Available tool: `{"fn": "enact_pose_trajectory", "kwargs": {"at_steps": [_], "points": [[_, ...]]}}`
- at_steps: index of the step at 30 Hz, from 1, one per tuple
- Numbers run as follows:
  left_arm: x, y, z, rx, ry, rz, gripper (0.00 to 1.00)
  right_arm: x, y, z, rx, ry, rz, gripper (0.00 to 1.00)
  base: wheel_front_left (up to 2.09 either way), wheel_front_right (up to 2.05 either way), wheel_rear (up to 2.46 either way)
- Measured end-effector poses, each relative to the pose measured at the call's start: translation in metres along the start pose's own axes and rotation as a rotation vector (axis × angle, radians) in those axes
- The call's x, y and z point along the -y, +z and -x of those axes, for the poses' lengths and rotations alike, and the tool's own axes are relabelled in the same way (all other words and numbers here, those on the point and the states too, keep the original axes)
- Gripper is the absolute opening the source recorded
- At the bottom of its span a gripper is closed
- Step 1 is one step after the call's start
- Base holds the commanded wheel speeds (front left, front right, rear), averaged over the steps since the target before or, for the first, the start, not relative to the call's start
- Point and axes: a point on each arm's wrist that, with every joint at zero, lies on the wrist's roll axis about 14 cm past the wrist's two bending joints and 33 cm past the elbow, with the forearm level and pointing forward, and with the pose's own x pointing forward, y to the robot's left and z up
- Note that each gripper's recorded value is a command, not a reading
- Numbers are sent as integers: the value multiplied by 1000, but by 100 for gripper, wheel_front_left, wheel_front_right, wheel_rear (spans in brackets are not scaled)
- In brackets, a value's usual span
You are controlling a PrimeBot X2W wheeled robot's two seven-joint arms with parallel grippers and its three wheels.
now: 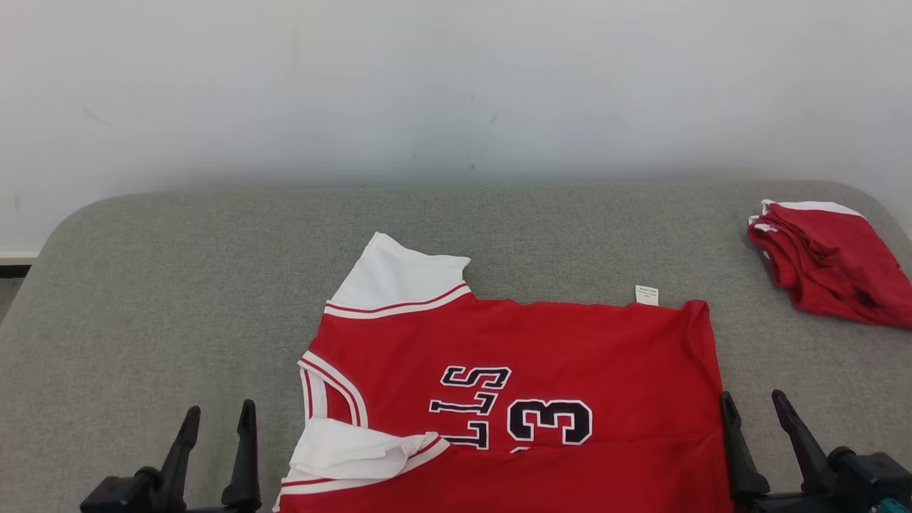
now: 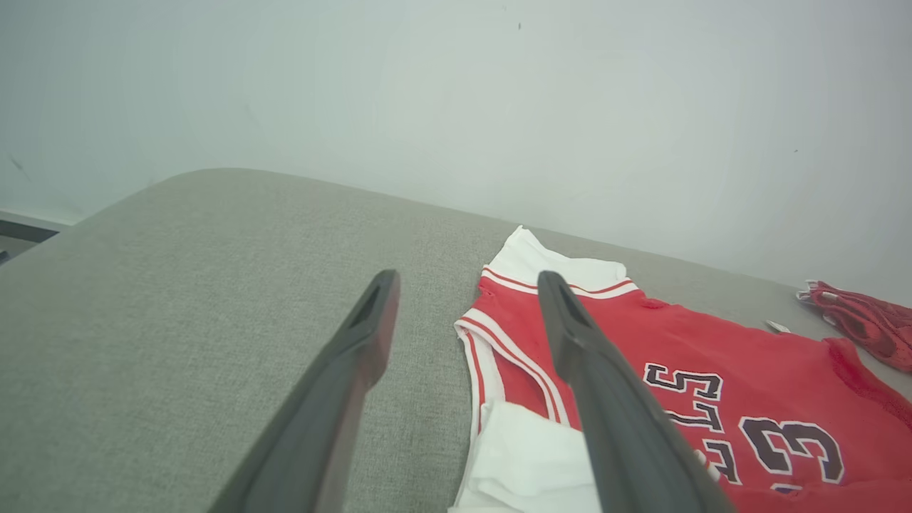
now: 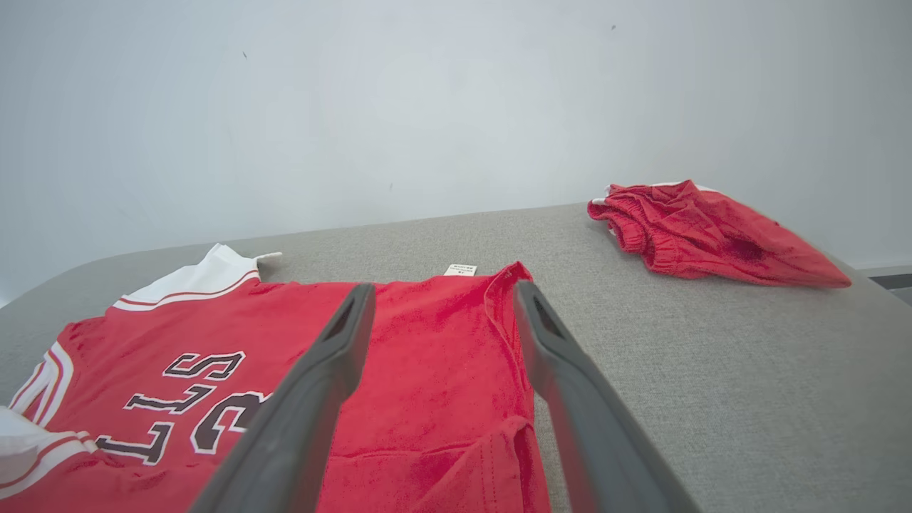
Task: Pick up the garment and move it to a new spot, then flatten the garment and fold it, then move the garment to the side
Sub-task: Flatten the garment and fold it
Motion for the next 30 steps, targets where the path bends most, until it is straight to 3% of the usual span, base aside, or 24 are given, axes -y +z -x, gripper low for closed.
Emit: {"fn": "enact_pose_trajectory", "kwargs": {"at_steps": [6, 23, 30], "points": [[5, 32, -2, 95, -23, -133, 100, -23, 31, 1, 125, 61, 52, 100, 0, 0, 0], [-4, 20, 23, 56, -14, -135, 100, -21, 16, 19, 104, 35, 40, 100, 0, 0, 0], [10, 57, -22, 146, -115, -196, 100, 0, 33, -8, 89, 8, 83, 100, 0, 0, 0]]}}
